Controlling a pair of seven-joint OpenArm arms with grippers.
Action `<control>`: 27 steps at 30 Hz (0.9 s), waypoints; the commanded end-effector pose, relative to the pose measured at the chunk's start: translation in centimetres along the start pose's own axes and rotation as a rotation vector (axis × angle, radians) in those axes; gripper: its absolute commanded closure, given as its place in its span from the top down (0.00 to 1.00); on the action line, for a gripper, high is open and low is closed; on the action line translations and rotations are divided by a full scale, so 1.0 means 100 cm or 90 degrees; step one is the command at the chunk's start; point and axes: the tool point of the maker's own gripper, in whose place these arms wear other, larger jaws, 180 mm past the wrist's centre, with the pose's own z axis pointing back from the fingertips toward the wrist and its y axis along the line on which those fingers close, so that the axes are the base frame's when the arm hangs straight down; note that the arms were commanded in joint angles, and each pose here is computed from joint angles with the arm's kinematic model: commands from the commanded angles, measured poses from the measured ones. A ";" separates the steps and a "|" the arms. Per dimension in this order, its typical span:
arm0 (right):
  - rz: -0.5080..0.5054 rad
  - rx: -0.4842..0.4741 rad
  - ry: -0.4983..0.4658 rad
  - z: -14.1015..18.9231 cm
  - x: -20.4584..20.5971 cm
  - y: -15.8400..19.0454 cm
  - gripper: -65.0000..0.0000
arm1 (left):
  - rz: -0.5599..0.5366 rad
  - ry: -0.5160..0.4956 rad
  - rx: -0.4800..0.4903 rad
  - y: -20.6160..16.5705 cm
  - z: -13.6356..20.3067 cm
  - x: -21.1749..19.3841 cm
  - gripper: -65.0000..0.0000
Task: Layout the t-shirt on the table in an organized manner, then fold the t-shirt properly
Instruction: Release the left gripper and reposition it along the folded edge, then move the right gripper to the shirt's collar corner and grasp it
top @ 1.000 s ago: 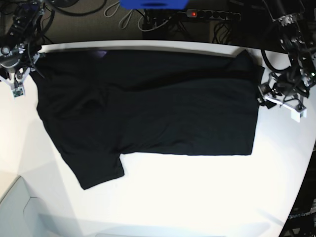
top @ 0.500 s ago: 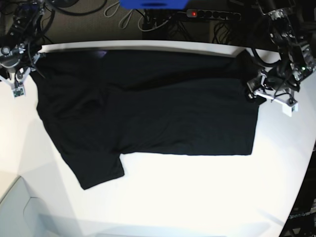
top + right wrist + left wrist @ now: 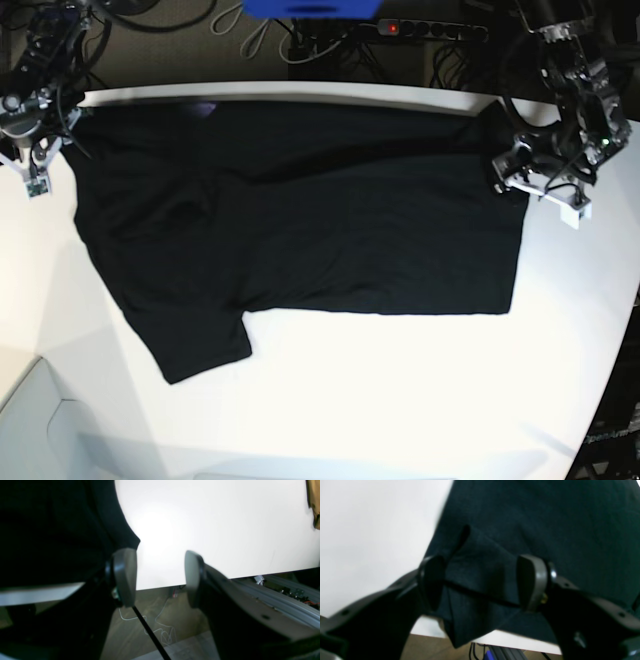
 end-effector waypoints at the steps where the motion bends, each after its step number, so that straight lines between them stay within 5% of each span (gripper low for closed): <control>1: -0.001 -0.018 -0.012 0.004 0.005 -0.009 0.48 | -0.005 -0.022 -0.003 -0.002 0.005 0.011 0.68; 5: -0.001 -0.018 -0.012 0.004 0.005 -0.009 0.48 | -0.006 -0.020 -0.003 -0.002 0.004 0.011 0.63; 10: -0.001 -0.018 -0.012 0.004 0.005 -0.009 0.48 | 0.011 0.003 0.000 0.004 -0.004 0.003 0.37; 15: -0.001 -0.018 -0.012 0.004 0.005 -0.009 0.48 | 0.016 0.003 -0.007 0.001 -0.008 0.007 0.33; 21: -0.002 -0.020 -0.011 0.004 0.005 -0.010 0.48 | 0.016 -0.018 -0.018 -0.006 -0.004 0.022 0.00; 27: -0.004 -0.021 -0.010 0.004 0.004 -0.010 0.48 | 0.013 -0.029 -0.023 -0.011 -0.002 0.030 0.00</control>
